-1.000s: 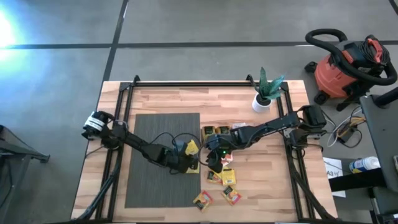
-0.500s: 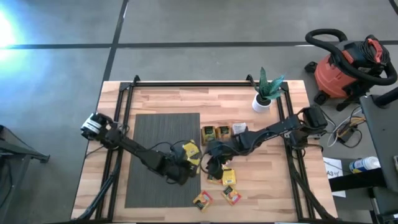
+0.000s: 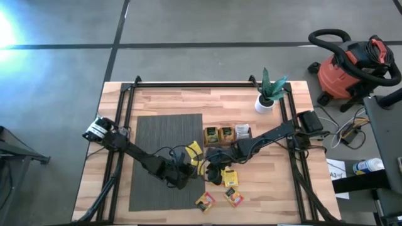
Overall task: Pick & Place Tea
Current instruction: Put the yellow tea bag into the middle section of the wooden organizer
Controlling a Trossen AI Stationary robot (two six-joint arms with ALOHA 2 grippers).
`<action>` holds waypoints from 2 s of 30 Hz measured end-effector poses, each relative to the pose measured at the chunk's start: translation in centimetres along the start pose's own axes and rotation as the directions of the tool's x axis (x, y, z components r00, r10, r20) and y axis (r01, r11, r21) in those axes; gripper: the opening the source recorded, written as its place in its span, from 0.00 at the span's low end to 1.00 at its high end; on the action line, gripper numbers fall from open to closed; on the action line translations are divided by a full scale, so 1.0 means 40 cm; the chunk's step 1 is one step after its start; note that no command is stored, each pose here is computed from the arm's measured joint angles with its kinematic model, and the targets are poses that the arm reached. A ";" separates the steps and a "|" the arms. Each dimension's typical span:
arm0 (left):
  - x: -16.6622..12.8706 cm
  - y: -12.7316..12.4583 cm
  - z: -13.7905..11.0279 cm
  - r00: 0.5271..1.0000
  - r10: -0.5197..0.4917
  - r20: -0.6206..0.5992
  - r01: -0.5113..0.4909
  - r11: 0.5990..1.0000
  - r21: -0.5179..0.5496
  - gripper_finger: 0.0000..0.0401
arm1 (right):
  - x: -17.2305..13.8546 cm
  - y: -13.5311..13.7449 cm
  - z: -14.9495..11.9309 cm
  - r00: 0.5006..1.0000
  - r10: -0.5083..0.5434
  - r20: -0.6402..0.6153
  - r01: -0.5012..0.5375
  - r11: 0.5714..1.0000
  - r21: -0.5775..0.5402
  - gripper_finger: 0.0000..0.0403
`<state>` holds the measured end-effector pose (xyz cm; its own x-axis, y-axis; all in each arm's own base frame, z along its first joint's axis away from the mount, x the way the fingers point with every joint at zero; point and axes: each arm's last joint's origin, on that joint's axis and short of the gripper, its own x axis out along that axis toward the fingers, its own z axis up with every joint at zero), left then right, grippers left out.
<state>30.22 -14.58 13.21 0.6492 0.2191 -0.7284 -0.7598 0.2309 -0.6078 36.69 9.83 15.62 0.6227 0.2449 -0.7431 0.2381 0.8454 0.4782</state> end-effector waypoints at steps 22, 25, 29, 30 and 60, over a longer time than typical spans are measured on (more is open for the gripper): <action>0.030 -0.037 -0.016 0.986 -0.142 0.084 0.147 0.988 -0.055 0.39 | 0.027 -0.020 -0.020 0.997 -0.070 0.029 0.075 0.970 -0.230 0.33; 0.029 -0.036 -0.012 0.984 -0.137 0.114 0.145 0.988 -0.062 0.39 | 0.027 -0.024 -0.027 0.996 -0.087 0.007 0.086 0.961 -0.261 0.32; 0.031 -0.025 -0.009 0.988 -0.095 0.123 0.107 0.989 -0.098 0.39 | 0.028 -0.030 -0.033 0.995 -0.100 -0.007 0.095 0.960 -0.262 0.30; 0.031 -0.018 -0.009 0.991 -0.071 0.116 0.084 0.990 -0.109 0.39 | 0.028 -0.031 -0.034 0.995 -0.102 -0.009 0.096 0.960 -0.262 0.30; 0.053 -0.044 0.025 0.993 -0.104 0.050 0.110 0.987 -0.116 0.32 | 0.073 -0.023 -0.018 0.994 -0.108 -0.004 0.101 0.945 -0.311 0.21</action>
<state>32.95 -13.59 13.04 0.7259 0.2406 -0.6443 -0.6829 0.1416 -0.7166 37.75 10.09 12.67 0.5904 0.1545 -0.7922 0.0565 0.9712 0.2315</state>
